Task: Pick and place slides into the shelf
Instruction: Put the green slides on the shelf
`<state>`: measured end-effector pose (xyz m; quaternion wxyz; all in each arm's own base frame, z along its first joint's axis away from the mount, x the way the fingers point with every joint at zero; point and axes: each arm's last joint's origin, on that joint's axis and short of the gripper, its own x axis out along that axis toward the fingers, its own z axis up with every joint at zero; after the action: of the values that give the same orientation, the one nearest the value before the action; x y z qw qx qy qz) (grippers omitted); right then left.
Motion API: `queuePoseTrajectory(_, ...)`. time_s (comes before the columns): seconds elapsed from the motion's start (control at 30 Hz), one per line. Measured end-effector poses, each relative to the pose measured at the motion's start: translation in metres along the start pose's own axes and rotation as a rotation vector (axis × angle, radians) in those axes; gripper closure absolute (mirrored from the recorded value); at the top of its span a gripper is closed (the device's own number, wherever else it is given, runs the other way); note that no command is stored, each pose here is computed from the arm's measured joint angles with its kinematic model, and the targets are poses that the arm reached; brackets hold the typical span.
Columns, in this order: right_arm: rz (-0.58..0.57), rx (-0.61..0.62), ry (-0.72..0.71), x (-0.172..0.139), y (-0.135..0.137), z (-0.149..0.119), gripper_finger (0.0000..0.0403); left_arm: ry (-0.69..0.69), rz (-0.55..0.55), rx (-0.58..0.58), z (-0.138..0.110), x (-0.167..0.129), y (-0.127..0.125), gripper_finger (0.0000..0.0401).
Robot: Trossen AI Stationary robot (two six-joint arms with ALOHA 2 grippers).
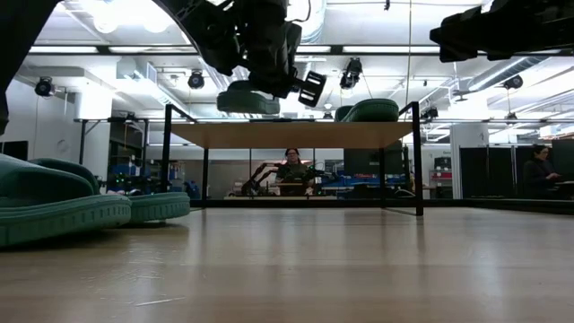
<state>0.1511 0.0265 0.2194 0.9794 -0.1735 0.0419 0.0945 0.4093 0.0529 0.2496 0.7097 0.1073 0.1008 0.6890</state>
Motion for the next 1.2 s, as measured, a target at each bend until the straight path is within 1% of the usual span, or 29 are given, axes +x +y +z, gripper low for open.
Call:
queuePoseTrajectory(0.37,0.0,0.0,0.0,0.0,0.0,0.0,0.0339,-0.006,-0.018,0.002,-0.0012,-0.0004,-0.0005,0.0401)
queuePoseTrajectory(0.47,0.0,0.0,0.0,0.0,0.0,0.0,0.0339,-0.009,-0.025,0.001,-0.0012,-0.0004,-0.0007,0.0394)
queuePoseTrajectory(1.2,0.0,0.0,0.0,0.0,0.0,0.0,0.0339,-0.013,-0.041,0.012,-0.0017,-0.0032,-0.0016,0.0207)
